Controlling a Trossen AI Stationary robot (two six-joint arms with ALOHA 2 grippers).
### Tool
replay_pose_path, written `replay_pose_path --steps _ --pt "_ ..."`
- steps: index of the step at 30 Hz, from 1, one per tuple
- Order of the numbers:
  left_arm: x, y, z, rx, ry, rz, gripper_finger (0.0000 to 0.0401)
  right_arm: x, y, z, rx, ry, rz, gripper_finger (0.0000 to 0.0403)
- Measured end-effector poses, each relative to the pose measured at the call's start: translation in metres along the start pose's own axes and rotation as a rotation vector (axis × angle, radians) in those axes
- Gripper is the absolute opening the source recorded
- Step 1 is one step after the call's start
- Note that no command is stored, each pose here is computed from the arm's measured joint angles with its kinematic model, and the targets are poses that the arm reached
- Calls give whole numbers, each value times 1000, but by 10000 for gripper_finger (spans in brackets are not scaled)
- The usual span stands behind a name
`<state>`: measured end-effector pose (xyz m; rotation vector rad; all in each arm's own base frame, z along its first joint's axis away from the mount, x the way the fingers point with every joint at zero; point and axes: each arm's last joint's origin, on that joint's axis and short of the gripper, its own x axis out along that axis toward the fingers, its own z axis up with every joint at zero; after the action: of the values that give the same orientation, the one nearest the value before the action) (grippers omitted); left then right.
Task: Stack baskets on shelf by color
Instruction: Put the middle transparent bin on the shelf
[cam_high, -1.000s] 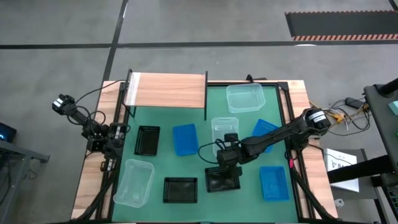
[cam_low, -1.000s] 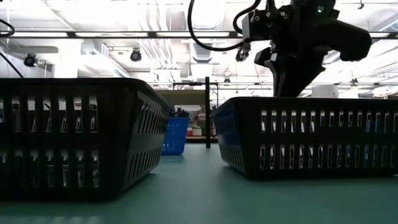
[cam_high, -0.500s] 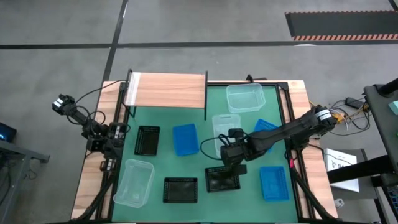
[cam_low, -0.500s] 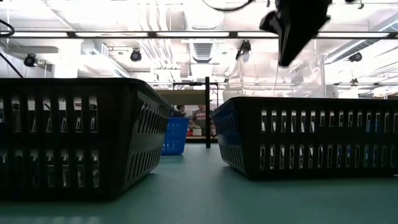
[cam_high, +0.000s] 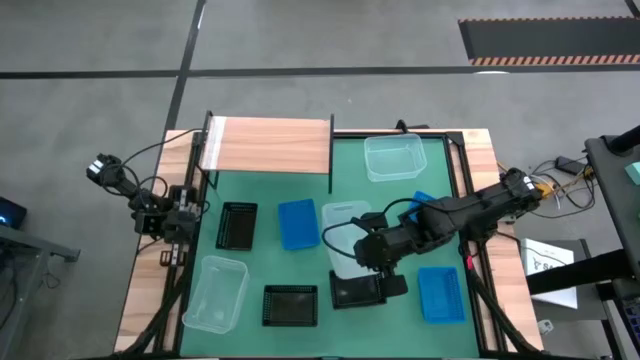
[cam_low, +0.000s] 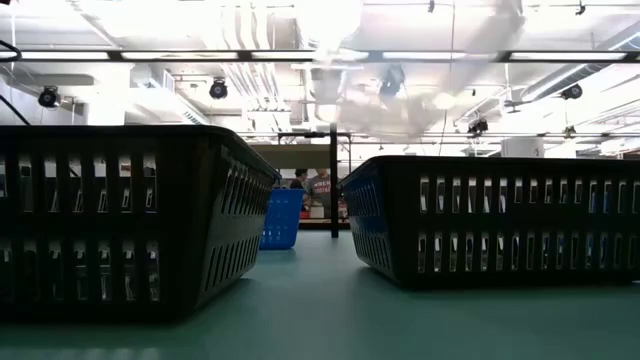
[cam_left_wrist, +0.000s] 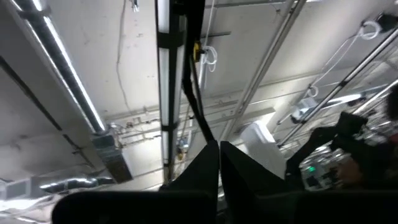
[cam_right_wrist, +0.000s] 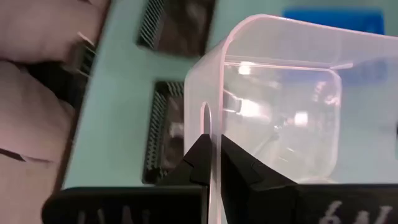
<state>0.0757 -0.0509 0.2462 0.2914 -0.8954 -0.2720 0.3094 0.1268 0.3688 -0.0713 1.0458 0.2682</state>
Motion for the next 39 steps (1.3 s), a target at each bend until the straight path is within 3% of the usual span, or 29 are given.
replay_pose_path --steps 4,9,17,21,28,39 --pt "-1 4 5 104 -33 44 0 -15 9 17 -85 -163 21 9" --pt "-3 10 14 132 -114 110 0 -25 8 35 -185 -356 -27 8" --pt "-5 10 14 129 -114 111 0 -36 -12 56 -322 -535 -313 8" --pt "-5 11 14 128 -115 112 0 -30 -36 64 -340 -548 -414 8" --pt "-5 11 15 128 -121 116 0 -10 -93 84 -259 -485 -514 8" --pt "-6 12 16 127 -133 126 0 35 -182 94 -161 -212 -649 8"
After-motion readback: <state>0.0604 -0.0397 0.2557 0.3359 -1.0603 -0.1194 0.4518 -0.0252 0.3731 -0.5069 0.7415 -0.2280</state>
